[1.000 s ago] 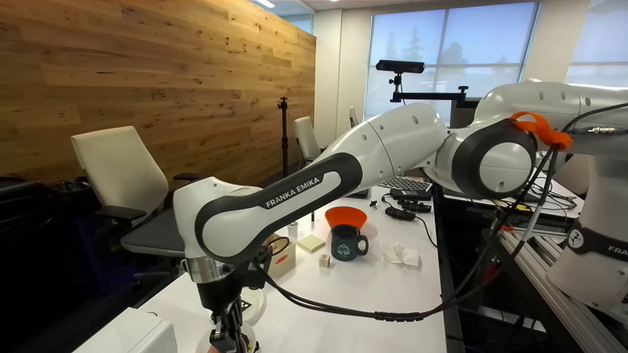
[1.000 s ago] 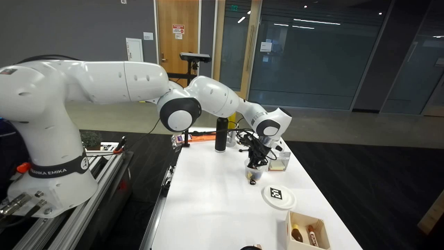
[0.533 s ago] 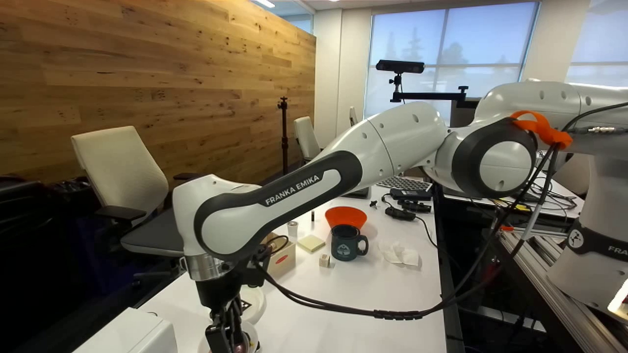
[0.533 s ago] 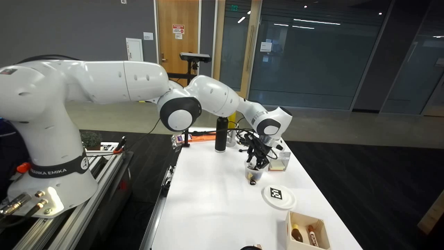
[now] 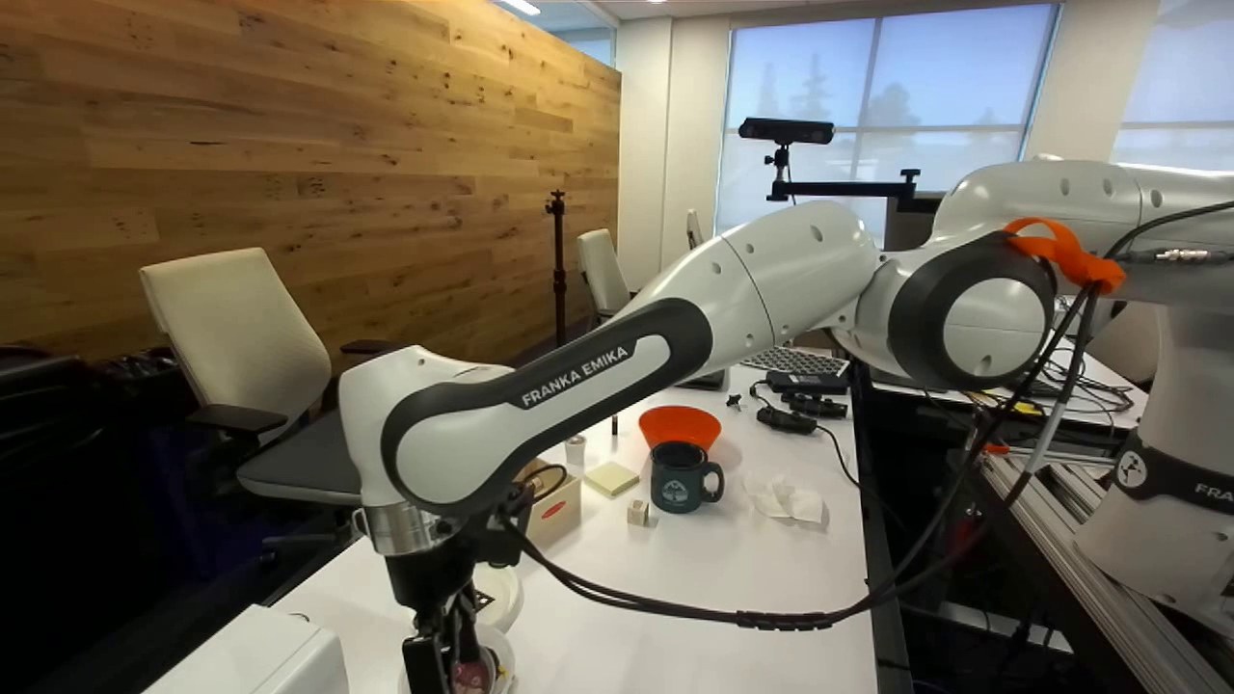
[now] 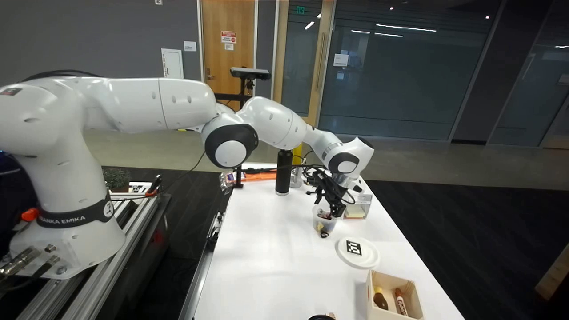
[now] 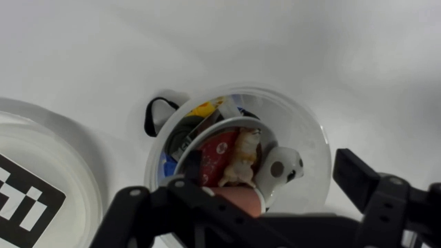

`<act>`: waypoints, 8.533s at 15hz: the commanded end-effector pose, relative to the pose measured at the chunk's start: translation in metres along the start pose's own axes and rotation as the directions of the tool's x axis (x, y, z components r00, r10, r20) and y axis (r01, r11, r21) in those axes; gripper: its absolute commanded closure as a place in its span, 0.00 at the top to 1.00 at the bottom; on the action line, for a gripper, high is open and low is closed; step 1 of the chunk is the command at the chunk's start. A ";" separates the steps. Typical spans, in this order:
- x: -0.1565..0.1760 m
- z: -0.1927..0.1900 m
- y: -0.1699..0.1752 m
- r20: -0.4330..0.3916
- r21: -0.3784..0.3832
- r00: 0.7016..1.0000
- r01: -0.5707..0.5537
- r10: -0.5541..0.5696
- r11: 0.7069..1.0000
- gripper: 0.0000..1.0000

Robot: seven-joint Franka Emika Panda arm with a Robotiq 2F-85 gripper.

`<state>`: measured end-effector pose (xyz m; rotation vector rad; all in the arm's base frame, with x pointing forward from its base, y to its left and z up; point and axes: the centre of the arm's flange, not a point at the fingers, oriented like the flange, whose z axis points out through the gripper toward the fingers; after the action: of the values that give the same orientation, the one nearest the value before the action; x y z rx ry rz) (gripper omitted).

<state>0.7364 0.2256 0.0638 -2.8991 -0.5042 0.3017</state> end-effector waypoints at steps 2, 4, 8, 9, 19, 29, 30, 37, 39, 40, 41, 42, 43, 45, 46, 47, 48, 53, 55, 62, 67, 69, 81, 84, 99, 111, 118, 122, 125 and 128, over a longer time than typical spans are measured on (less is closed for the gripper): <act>0.030 0.006 0.003 0.011 0.045 1.000 0.024 -0.024 0.999 0.68; 0.030 0.004 0.001 0.006 0.048 0.999 0.032 -0.032 0.998 0.53; 0.030 -0.008 -0.008 -0.016 0.053 0.998 0.061 -0.060 0.997 0.52; 0.029 -0.012 -0.010 -0.025 0.048 0.997 0.070 -0.069 0.996 0.57; 0.035 -0.037 0.005 -0.081 0.040 0.995 0.056 -0.053 0.998 0.44; 0.036 -0.019 0.023 -0.045 0.061 0.999 0.032 -0.029 0.998 0.54; 0.036 -0.019 0.023 -0.046 0.060 0.998 0.033 -0.031 0.998 0.53; 0.039 -0.034 0.024 -0.072 0.033 0.997 0.039 -0.037 0.999 0.58; 0.040 -0.039 0.028 -0.077 0.024 0.996 0.037 -0.035 0.999 0.60; 0.039 -0.041 0.028 -0.082 0.023 0.996 0.038 -0.036 0.999 0.61; 0.040 -0.042 0.030 -0.082 0.014 0.996 0.038 -0.037 0.999 0.61; 0.041 -0.042 0.033 -0.081 0.012 0.996 0.037 -0.036 0.999 0.60; 0.045 -0.042 0.036 -0.081 0.004 0.996 0.039 -0.038 0.999 0.59; 0.051 -0.036 0.042 -0.071 0.002 0.997 0.039 -0.039 0.999 0.55; 0.052 -0.034 0.043 -0.067 0.001 0.997 0.040 -0.040 0.999 0.56; 0.053 -0.030 0.044 -0.060 0.006 0.997 0.044 -0.044 0.999 0.54; 0.053 -0.027 0.045 -0.055 0.008 0.997 0.047 -0.047 0.999 0.57; 0.050 -0.012 0.039 -0.033 0.024 0.997 0.073 -0.072 0.997 0.65; 0.052 -0.006 0.034 -0.026 0.030 0.996 0.089 -0.088 0.996 0.64; 0.060 0.016 -0.015 -0.008 0.047 0.981 0.195 -0.195 0.980 0.59; 0.058 0.020 -0.026 0.000 0.042 0.978 0.206 -0.206 0.978 0.31; 0.057 0.021 -0.025 0.002 0.046 0.979 0.204 -0.204 0.978 0.16; 0.046 -0.017 -0.024 -0.066 0.009 0.977 0.206 -0.205 0.979 0.00; 0.040 -0.041 -0.027 -0.120 -0.012 0.972 0.203 -0.203 0.979 0.00; 0.026 -0.036 -0.042 -0.101 -0.016 0.970 0.220 -0.221 0.975 0.54; 0.020 -0.013 -0.048 -0.050 0.003 0.971 0.233 -0.232 0.972 0.58; 0.028 -0.009 -0.051 -0.053 -0.006 0.964 0.259 -0.259 0.966 0.48; 0.039 0.000 -0.057 -0.033 -0.007 0.952 0.304 -0.304 0.953 0.47; 0.047 0.014 -0.054 -0.009 -0.002 0.949 0.315 -0.315 0.949 0.72; 0.051 0.029 -0.051 0.018 0.010 0.947 0.320 -0.321 0.947 0.85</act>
<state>0.7207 0.2821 0.0652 -2.7670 -0.9210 0.2318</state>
